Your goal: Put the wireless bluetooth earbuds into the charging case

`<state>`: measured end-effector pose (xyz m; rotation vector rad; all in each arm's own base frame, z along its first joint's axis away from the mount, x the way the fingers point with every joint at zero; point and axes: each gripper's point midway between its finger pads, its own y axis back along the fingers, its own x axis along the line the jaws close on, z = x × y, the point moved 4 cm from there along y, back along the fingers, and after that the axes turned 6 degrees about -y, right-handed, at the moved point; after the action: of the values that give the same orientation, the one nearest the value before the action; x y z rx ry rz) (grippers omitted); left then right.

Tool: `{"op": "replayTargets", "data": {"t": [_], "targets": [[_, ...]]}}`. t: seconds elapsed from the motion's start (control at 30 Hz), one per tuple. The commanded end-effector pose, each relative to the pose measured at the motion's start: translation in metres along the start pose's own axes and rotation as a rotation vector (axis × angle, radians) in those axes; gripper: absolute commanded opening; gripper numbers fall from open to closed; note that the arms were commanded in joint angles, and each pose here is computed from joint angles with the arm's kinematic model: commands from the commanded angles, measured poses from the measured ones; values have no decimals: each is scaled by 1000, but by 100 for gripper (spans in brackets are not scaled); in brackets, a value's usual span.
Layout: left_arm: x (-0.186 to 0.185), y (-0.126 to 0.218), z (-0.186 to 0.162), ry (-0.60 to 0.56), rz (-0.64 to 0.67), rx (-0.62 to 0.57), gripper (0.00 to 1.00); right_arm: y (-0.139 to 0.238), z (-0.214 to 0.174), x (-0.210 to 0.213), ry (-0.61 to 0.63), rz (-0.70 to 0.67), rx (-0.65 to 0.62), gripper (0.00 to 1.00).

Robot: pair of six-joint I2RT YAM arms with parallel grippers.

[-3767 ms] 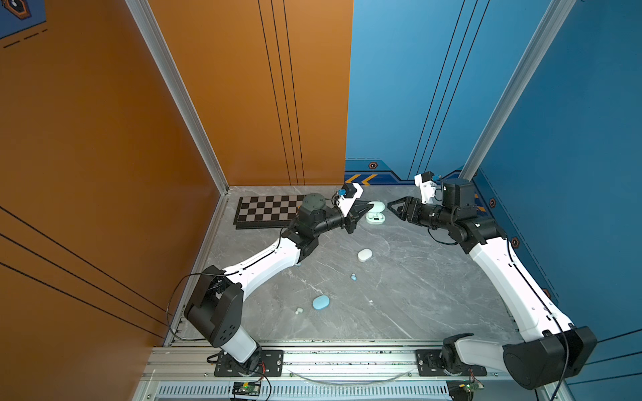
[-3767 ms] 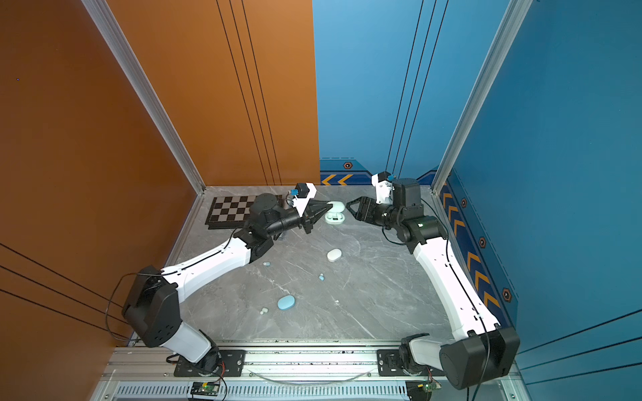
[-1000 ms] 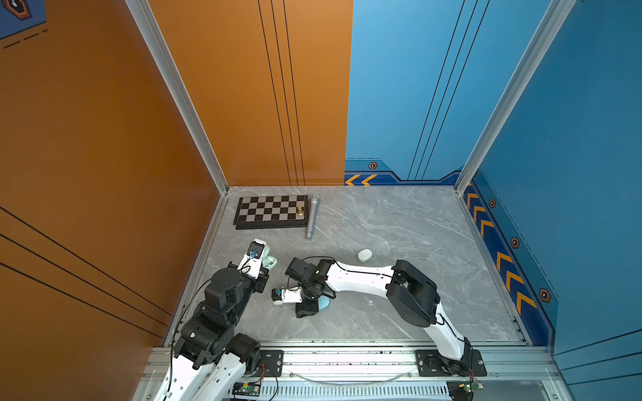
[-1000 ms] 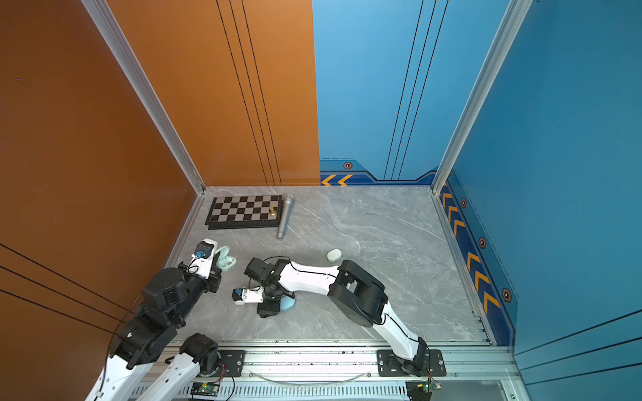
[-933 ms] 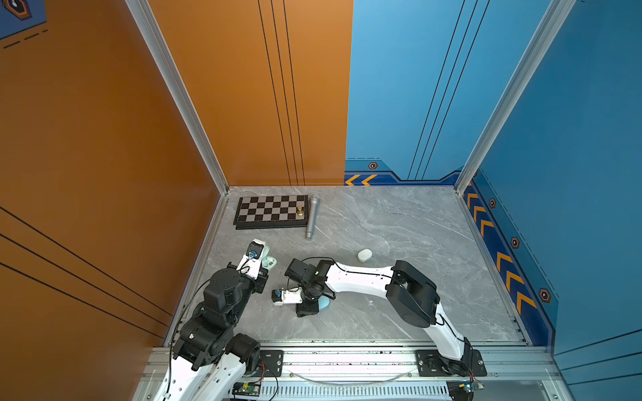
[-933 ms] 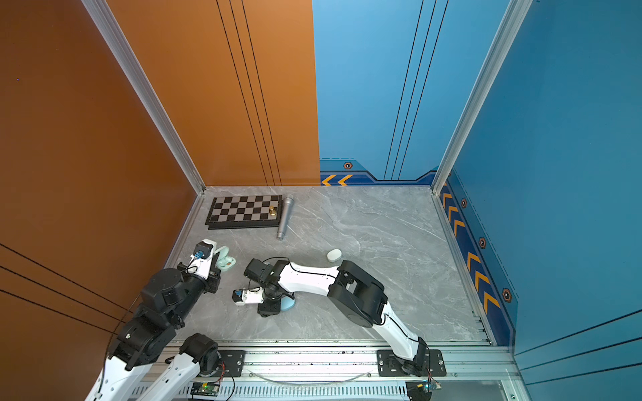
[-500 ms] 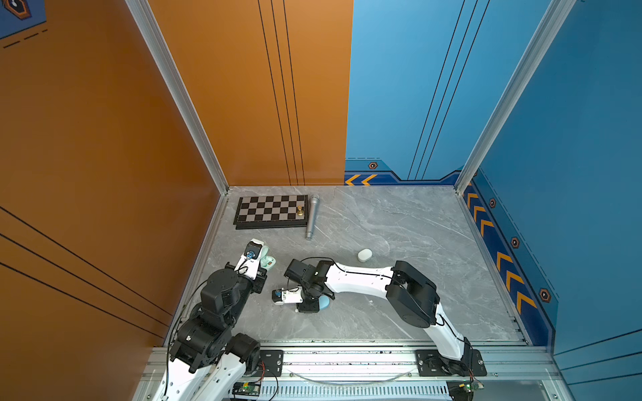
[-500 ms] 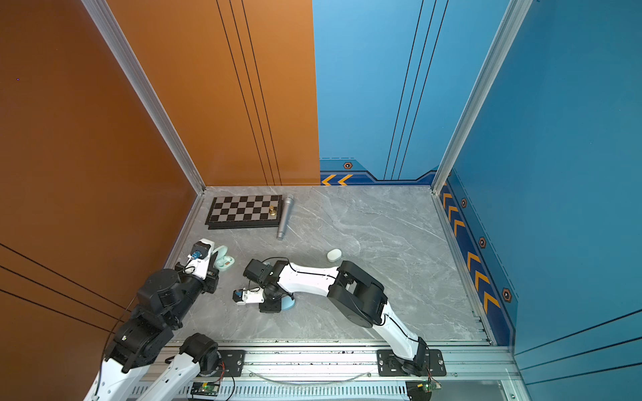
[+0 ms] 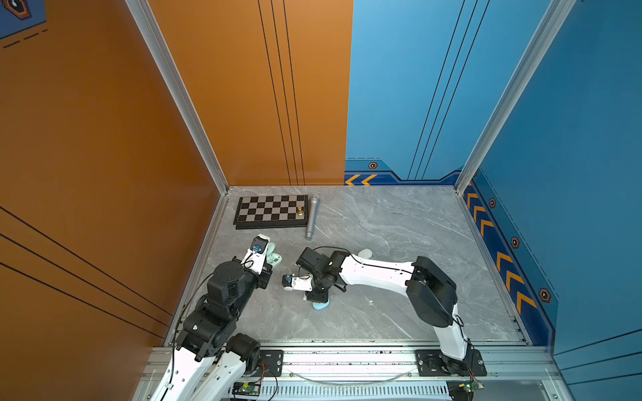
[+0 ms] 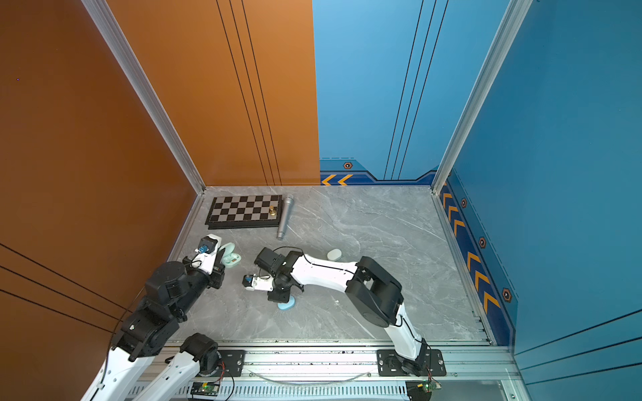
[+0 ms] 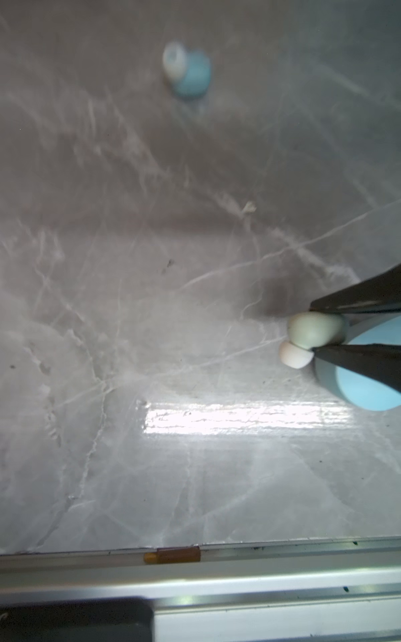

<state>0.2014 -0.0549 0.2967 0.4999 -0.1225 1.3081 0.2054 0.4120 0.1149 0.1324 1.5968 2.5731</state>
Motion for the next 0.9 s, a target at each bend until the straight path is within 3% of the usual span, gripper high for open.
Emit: {"op": "replayTargets", "data": {"t": [0.0,0.23,0.47,0.87], "targets": [[-6,-10,23,78,-52,-121,0,46,-9,-13,-55,-83,-52,13],[-40,-53,40,142,-236,-195,0,85,-92,-23,-211,-161,23,14],[-72,-100,52,127,-328,-211,0,91,-160,-29,-354,-234,106,15],[-107,-144,77,121,-421,-247,0,69,-218,-38,-338,-182,281,17]]}}
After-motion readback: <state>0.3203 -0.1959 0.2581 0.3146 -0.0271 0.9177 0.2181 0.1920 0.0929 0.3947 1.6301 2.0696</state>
